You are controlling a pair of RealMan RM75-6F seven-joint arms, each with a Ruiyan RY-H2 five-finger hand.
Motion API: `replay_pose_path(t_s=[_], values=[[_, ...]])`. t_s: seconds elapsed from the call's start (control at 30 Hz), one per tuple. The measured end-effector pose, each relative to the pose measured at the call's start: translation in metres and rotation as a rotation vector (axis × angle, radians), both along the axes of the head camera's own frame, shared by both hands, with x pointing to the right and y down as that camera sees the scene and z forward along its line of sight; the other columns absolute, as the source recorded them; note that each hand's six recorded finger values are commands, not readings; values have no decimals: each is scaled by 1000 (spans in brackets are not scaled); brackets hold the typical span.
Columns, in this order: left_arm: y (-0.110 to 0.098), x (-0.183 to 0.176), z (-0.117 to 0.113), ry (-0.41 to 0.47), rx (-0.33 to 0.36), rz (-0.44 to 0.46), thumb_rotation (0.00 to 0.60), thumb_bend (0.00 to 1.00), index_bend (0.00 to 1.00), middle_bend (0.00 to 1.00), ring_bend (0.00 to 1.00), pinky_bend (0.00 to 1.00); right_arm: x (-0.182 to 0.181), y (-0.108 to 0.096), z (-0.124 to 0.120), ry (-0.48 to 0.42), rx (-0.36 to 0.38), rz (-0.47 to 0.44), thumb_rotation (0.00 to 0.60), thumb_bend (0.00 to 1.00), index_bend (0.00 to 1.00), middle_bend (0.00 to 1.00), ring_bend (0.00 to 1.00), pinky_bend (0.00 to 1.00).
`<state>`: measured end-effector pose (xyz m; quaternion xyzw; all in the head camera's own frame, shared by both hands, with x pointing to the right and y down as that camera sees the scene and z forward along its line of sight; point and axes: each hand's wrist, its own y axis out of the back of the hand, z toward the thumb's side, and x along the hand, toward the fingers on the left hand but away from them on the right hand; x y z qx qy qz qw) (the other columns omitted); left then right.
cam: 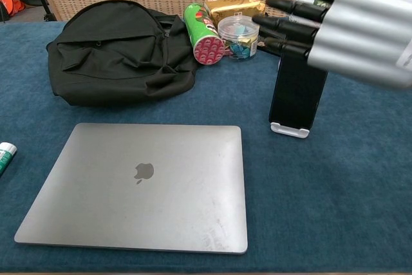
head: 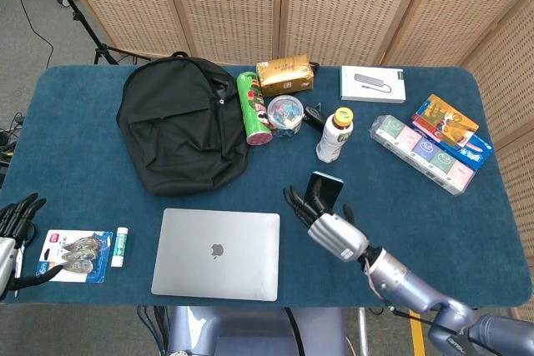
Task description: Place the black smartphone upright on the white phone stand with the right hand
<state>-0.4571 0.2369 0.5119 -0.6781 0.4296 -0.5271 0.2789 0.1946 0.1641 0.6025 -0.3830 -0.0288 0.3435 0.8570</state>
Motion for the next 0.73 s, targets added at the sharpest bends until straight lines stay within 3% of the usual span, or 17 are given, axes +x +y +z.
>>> replay_pose_path(t_s=[0.23, 0.4, 0.53, 0.73], values=[[3, 3, -2, 4, 7, 11, 600, 0, 0, 0, 0, 0, 72, -49, -19, -246, -133, 177, 600, 0, 47, 0, 0, 118], [2, 1, -6, -8, 30, 6, 600, 0, 0, 0, 0, 0, 140, -63, -38, -459, -232, 434, 600, 0, 47, 0, 0, 109], [3, -1, -8, -28, 56, 5, 600, 0, 0, 0, 0, 0, 185, -44, -50, -607, -297, 652, 600, 0, 25, 0, 0, 95], [2, -2, -10, -66, 97, 3, 600, 0, 0, 0, 0, 0, 210, 11, -60, -676, -397, 863, 600, 0, 0, 0, 0, 53]])
